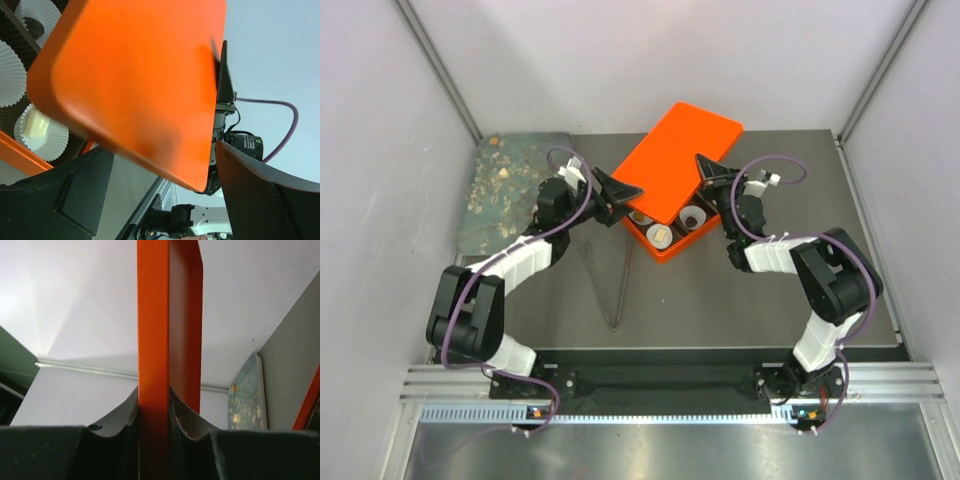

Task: Pack the chocolate

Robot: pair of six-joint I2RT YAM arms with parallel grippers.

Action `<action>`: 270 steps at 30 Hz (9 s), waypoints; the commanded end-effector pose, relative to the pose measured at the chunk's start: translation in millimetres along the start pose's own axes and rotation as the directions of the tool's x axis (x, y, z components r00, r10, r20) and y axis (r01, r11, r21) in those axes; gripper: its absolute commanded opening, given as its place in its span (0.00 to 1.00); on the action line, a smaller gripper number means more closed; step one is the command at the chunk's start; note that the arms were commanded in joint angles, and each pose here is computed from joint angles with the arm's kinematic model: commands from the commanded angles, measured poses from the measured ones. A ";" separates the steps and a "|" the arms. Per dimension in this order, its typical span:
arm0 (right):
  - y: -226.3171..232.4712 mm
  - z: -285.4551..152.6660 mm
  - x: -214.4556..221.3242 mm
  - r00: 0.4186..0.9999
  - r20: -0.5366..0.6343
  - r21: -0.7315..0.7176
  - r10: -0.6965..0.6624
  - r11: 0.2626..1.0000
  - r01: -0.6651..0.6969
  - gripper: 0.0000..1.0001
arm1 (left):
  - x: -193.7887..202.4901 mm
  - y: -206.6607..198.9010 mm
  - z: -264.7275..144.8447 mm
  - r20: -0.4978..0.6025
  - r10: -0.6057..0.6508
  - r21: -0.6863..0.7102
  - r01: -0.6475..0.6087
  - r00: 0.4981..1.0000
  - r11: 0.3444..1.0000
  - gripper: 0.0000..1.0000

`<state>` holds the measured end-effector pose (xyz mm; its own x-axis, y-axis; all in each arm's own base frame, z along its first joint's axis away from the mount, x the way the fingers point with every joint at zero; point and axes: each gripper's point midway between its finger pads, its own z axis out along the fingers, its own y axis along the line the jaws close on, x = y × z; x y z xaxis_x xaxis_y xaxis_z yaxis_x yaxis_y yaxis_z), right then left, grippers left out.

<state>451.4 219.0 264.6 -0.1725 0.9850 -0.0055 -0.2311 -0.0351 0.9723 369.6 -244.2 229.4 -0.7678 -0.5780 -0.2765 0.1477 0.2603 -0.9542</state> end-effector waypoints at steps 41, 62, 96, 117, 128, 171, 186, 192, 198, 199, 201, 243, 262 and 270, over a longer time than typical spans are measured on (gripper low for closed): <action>13.0 -33.4 -100.7 0.911 -0.299 -0.230 -0.285 0.948 0.221 0.00 | 34.0 -11.3 14.3 -0.219 0.088 0.187 -0.046 0.972 0.981 0.37; -15.9 -0.5 -85.4 0.914 -0.342 -0.215 -0.219 0.965 0.150 0.00 | -84.9 57.0 -21.1 0.056 0.218 -0.296 -0.192 0.974 0.936 0.58; -69.3 0.9 -71.2 0.922 -0.323 -0.156 -0.216 0.972 0.173 0.00 | -76.9 93.6 8.5 -0.034 0.136 -0.222 -0.140 0.990 0.965 0.58; -55.4 5.3 -67.7 0.928 -0.319 -0.211 -0.192 0.969 0.128 0.00 | -64.5 115.5 6.0 -0.042 0.087 -0.253 -0.095 0.995 0.963 0.57; -44.5 4.4 -66.4 0.925 -0.323 -0.233 -0.201 0.964 0.128 0.00 | -67.3 116.0 8.6 -0.039 0.088 -0.252 -0.095 0.995 0.963 0.57; -31.9 0.4 -73.3 0.918 -0.328 -0.259 -0.221 0.956 0.138 0.00 | -68.5 128.5 19.5 -0.056 0.070 -0.262 -0.083 0.996 0.961 0.55; -32.5 -2.4 -83.6 0.921 -0.314 -0.254 -0.232 0.955 0.154 0.00 | -67.7 127.4 33.8 -0.097 0.082 -0.227 -0.102 0.992 0.969 0.52; -36.5 -5.3 -82.5 0.918 -0.321 -0.244 -0.232 0.957 0.157 0.00 | -64.3 131.3 34.4 -0.103 0.077 -0.235 -0.100 0.992 0.967 0.52; -47.0 -11.5 -85.7 0.918 -0.321 -0.215 -0.232 0.962 0.168 0.05 | -61.2 132.6 37.3 -0.110 0.072 -0.236 -0.096 0.991 0.967 0.52; -48.4 -12.5 -86.9 0.919 -0.321 -0.210 -0.231 0.963 0.169 0.09 | -60.7 133.4 38.0 -0.111 0.071 -0.237 -0.096 0.991 0.967 0.52; -52.4 -14.8 -88.4 0.919 -0.321 -0.198 -0.228 0.965 0.170 0.13 | -61.9 131.3 39.2 -0.109 0.076 -0.234 -0.100 0.991 0.967 0.51; -105.2 -53.8 -194.9 0.975 -0.194 0.139 -0.104 0.981 0.132 0.35 | -65.3 108.2 19.1 -0.131 0.157 -0.370 -0.196 0.979 0.908 0.53; -143.6 -94.5 -111.4 0.850 -0.485 0.613 -0.205 0.613 0.498 0.66 | -105.6 90.7 107.0 -0.310 0.560 -0.134 -0.618 0.769 0.775 0.45; -151.0 -89.6 -74.4 0.839 -0.510 0.593 -0.190 0.628 0.504 0.66 | -83.5 97.5 134.9 -0.330 0.616 -0.064 -0.668 0.715 0.741 0.45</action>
<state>398.8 124.1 84.3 -0.6081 0.7441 -0.2767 0.3738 0.5758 0.7271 518.3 -263.4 101.9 -0.7725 -0.0109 -0.6349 0.4607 0.6785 -0.5722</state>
